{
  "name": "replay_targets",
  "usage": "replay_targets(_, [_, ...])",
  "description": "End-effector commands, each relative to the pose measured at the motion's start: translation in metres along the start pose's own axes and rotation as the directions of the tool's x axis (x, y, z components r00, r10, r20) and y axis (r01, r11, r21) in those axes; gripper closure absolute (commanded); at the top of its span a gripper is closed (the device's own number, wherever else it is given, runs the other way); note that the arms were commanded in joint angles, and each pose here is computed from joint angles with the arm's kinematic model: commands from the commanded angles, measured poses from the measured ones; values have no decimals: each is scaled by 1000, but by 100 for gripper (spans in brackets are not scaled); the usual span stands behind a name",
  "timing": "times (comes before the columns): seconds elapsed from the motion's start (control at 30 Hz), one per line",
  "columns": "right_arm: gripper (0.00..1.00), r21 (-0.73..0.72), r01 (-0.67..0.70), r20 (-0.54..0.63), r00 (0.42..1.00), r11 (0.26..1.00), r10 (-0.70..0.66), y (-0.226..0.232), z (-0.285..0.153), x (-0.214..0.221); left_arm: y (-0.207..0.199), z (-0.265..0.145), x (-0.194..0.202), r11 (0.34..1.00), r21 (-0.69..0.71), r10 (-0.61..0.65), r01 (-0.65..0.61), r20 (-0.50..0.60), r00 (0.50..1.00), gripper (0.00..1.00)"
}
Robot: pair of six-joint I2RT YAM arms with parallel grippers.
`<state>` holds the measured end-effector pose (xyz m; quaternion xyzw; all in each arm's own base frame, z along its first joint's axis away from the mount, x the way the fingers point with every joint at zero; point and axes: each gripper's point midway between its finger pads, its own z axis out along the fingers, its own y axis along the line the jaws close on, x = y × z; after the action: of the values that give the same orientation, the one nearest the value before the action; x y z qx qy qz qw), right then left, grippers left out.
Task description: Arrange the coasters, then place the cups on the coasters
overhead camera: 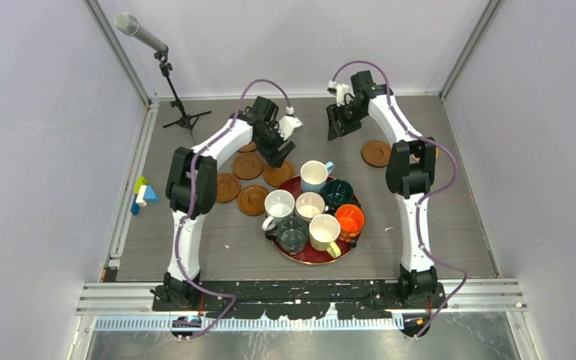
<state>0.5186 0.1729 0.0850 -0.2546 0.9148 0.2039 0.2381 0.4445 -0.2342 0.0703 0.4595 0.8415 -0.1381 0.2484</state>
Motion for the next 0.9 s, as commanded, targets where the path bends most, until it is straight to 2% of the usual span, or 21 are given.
replay_targets(0.0, [44,24,1,54,999,1000,-3,1,-28,-14,4,15,-17,994,-23,112,-111,6,994,30])
replay_targets(0.27, [44,36,-46,53,998,998,44,-17,-37,-5,1,44,-16,986,-10,166,-166,-34,986,36])
replay_targets(0.37, [43,40,-62,53,997,997,60,-21,-39,-3,0,56,-26,983,-28,182,-183,-29,983,41])
replay_targets(0.6, [43,50,-90,61,994,995,87,-31,-45,-1,-9,89,-71,994,-23,104,-103,59,993,53])
replay_targets(0.77, [40,48,-104,78,992,993,100,-31,-45,-5,-19,102,-105,998,-17,56,-54,136,989,54])
replay_targets(0.87, [38,40,-105,89,991,994,102,-28,-44,-10,-17,94,-125,999,-32,17,-11,194,981,51])
